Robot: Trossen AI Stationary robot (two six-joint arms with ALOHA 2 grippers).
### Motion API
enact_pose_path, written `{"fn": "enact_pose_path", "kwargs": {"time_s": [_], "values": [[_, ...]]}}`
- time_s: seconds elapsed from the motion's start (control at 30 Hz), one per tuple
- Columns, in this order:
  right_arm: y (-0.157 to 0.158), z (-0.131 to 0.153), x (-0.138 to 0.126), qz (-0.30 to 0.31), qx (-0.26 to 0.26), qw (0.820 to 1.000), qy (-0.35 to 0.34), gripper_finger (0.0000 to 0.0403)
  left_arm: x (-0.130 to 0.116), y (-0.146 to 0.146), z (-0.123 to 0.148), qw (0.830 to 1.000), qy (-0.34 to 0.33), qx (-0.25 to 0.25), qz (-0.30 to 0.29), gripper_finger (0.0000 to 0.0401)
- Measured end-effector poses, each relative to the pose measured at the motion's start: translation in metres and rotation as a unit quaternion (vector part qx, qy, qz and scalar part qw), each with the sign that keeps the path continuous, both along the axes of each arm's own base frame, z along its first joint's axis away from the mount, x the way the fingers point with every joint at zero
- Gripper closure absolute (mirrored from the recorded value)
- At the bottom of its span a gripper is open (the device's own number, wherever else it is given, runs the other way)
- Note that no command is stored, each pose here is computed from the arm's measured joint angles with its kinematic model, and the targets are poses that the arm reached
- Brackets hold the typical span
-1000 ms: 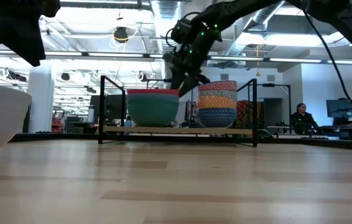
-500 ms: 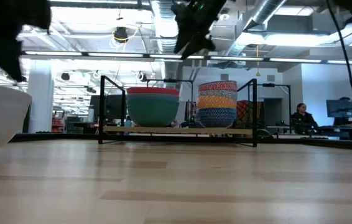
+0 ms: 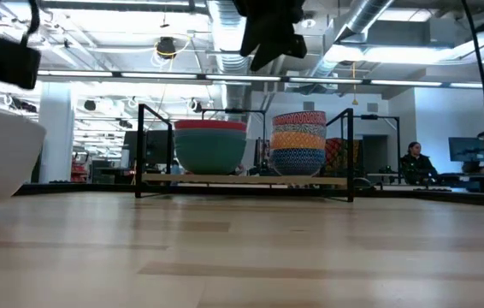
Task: Place and stack bowls onto a shelf
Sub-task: Stack the white bowl on top of the red bowl on the shelf
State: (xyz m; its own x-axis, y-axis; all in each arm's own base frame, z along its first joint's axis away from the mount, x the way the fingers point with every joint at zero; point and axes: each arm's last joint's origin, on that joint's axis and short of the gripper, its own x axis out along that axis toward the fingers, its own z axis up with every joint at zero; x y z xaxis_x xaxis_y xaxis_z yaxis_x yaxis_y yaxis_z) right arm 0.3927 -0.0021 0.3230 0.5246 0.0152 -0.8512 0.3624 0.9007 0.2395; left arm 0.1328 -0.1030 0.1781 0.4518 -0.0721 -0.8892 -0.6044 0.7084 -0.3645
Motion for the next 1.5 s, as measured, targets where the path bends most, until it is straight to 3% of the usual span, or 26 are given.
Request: {"fn": "enact_pose_path", "kwargs": {"time_s": [0.1,0.2,0.37,0.47,0.63,0.87,1.17,1.33,1.5], "values": [[0.027,-0.010,0.004,0.006,0.008,1.000,0.002,0.0214,-0.003,0.002,-0.007,0.999,0.017,-0.009,0.028,0.0359],[0.056,-0.025,0.007,0.016,0.000,1.000,-0.019,0.0214,-0.001,0.003,-0.005,0.998,-0.010,-0.004,0.062,0.0393],[0.070,-0.033,0.014,0.002,0.013,0.997,-0.075,0.0214,0.007,0.006,-0.005,0.991,-0.049,0.002,0.124,0.0400],[0.064,-0.032,0.018,-0.011,0.015,0.996,-0.093,0.0212,0.017,0.005,0.000,0.988,-0.089,0.022,0.121,0.0401],[0.054,-0.028,0.022,-0.004,0.005,0.993,-0.116,0.0190,0.046,0.003,0.022,0.983,-0.120,0.109,0.087,0.0401],[0.046,-0.035,0.030,0.050,-0.019,0.991,-0.119,0.0155,0.090,0.005,0.058,0.967,-0.092,0.230,0.050,0.0401],[0.040,-0.057,0.024,0.088,-0.048,0.995,-0.030,0.0155,0.133,0.011,0.100,0.960,-0.092,0.261,0.034,0.0400],[0.039,-0.055,0.022,0.094,-0.070,0.993,-0.025,0.0203,0.142,0.015,0.114,0.965,-0.107,0.237,0.043,0.0400],[0.030,-0.055,0.022,0.077,-0.078,0.994,-0.021,0.0338,0.144,0.020,0.117,0.973,-0.110,0.194,0.062,0.0394]]}}
